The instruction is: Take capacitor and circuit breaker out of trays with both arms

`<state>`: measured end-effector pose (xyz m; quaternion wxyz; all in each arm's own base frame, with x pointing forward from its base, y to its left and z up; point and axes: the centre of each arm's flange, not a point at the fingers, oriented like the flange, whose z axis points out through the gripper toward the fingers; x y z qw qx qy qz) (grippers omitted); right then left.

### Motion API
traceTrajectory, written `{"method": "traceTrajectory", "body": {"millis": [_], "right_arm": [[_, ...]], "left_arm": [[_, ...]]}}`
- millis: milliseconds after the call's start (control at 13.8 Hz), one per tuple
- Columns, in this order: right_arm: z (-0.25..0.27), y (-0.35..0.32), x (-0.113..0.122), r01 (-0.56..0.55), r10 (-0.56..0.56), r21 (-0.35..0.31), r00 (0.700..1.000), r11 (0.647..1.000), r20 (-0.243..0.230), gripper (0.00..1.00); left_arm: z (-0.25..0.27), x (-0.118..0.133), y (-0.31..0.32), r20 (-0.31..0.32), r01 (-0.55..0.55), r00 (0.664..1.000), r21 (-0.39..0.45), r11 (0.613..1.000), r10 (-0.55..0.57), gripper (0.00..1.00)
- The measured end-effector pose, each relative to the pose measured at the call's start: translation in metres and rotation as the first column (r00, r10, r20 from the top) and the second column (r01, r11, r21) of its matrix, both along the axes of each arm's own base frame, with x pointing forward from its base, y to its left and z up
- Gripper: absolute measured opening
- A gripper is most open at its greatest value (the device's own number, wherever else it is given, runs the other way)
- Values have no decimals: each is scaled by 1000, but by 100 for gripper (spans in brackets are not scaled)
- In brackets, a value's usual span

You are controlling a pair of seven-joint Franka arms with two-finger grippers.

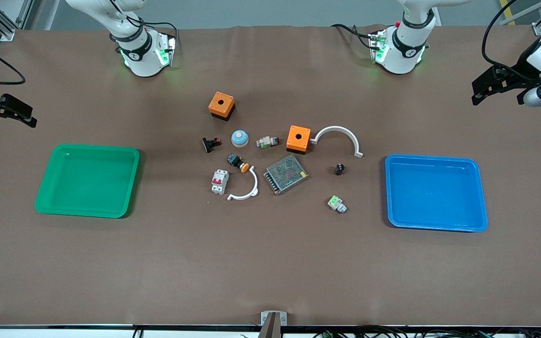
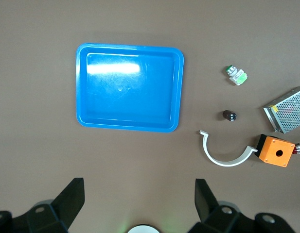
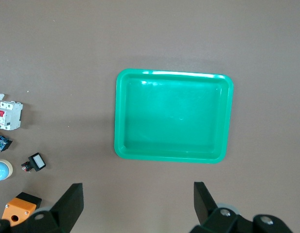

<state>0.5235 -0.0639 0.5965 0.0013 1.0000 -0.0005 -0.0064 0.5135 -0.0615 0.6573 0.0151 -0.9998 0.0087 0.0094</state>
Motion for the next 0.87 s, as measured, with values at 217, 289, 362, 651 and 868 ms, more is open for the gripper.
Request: {"method": "traceTrajectory", "body": {"millis": [217, 289, 362, 651, 868], "right_arm": [[-2, 0, 0, 0, 0, 1, 1000, 1000, -4, 100], [-2, 0, 0, 0, 0, 1, 1000, 1000, -5, 100], [-3, 0, 0, 0, 0, 2, 1000, 1000, -5, 100], [-3, 1, 0, 0, 0, 5, 1000, 1000, -6, 100], [-3, 1, 0, 1, -1, 13, 1000, 1000, -6, 100]], "left_arm": [[0, 0, 0, 0, 0, 1000, 0, 1000, 0, 100], [0, 0, 0, 0, 0, 1000, 0, 1000, 0, 100], [0, 0, 0, 0, 0, 1000, 0, 1000, 0, 100], [1, 1, 3, 5, -5, 1000, -1, 1000, 5, 100], [4, 1, 4, 11, -7, 1000, -2, 1000, 7, 100]]}}
